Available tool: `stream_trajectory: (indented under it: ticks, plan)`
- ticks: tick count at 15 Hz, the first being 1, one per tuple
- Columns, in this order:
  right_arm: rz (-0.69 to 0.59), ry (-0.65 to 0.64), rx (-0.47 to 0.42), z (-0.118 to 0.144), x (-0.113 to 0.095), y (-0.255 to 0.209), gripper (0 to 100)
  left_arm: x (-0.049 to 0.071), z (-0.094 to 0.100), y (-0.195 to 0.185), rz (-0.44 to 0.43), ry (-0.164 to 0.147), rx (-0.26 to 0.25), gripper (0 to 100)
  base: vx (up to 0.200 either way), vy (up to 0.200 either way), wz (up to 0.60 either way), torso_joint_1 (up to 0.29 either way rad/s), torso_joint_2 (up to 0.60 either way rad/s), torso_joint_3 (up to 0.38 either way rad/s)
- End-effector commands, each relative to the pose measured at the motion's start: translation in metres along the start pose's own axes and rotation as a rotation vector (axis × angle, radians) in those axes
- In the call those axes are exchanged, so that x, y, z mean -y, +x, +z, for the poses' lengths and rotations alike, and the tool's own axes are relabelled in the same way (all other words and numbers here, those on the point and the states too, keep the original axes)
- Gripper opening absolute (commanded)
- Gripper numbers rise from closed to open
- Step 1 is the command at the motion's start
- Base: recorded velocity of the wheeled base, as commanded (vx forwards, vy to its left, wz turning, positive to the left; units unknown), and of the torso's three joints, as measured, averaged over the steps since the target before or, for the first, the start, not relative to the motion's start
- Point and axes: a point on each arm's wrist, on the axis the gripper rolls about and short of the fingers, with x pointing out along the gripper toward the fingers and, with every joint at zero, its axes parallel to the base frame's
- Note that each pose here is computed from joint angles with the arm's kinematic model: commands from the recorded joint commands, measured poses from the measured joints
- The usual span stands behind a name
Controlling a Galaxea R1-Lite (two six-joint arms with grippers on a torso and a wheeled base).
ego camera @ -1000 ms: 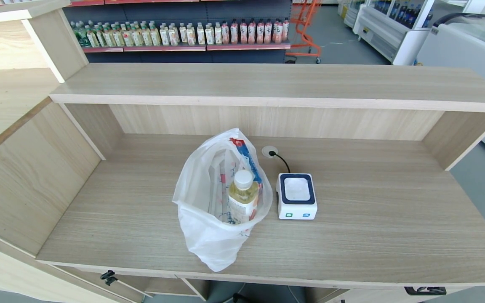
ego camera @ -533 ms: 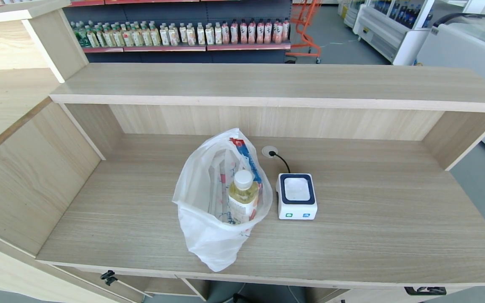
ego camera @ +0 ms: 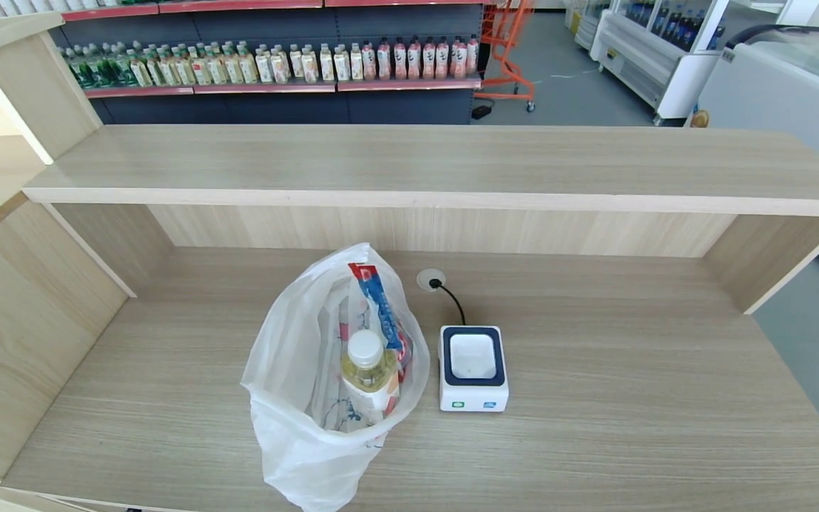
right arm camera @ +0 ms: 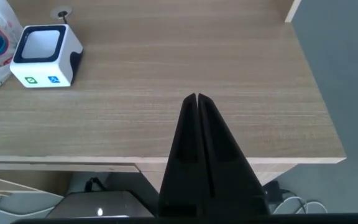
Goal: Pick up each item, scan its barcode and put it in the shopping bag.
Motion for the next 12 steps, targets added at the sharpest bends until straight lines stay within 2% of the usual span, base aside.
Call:
stream_trajectory:
  ticks: [1, 12]
  plan:
    - [0.001, 0.000, -0.003, 0.0002, 0.0000, 0.0003, 0, 0.0000, 0.0000, 0.0001, 0.002, 0.000, -0.001, 100, 0.000, 0.000, 0.00, 0.000, 0.00, 0.000]
    - [0.001, -0.002, -0.003, 0.0002, 0.0000, 0.0003, 0, 0.0000, 0.0000, 0.0001, 0.002, 0.000, -0.001, 100, 0.000, 0.000, 0.00, 0.000, 0.00, 0.000]
